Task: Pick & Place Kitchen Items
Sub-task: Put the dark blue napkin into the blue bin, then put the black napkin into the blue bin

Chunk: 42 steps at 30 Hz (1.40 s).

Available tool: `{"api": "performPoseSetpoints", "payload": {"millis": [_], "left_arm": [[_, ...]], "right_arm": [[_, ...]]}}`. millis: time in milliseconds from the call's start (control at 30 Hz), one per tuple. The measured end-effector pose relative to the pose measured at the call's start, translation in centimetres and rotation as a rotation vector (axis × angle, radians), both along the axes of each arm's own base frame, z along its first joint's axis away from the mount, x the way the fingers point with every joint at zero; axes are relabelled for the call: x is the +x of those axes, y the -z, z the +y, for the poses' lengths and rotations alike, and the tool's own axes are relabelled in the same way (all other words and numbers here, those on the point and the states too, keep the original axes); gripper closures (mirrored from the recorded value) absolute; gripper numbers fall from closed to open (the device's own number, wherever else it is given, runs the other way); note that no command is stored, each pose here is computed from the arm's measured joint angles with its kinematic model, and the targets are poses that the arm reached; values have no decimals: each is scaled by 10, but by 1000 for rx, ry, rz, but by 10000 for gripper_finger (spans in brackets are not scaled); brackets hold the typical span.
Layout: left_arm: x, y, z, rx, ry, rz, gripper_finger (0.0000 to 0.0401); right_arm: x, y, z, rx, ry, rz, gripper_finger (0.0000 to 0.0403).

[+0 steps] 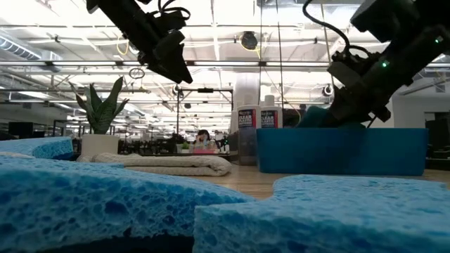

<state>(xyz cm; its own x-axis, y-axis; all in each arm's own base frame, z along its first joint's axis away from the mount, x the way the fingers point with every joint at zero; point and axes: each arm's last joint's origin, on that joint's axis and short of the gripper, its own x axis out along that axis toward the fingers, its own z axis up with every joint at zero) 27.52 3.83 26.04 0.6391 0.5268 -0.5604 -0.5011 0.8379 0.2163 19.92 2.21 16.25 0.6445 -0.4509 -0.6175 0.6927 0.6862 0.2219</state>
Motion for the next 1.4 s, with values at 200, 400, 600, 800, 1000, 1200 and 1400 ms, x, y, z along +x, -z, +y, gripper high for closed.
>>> {"api": "performPoseSetpoints", "payload": {"millis": [200,400,600,800,1000,1200,1400], "left_arm": [[0,0,-1,-28,16,-8,91],[1,1,-3,-82,83,-12,91],[1,1,-3,-91,88,-15,91],[1,1,-3,-95,85,-18,91],[1,1,-3,-112,81,-25,91],[2,13,-11,-262,292,81,91],[6,40,-25,-322,395,255,91]], "right_arm": [[2,-2,0,-74,-75,23,231],[-1,-9,-2,-163,-99,33,159],[-5,-18,-4,-234,-107,18,141],[-11,-32,-8,-318,-96,-16,151],[-15,-42,-12,-327,-104,-50,165],[-12,-49,-10,-326,-215,-104,182],[-9,-53,-8,-350,-277,-141,194]]}}
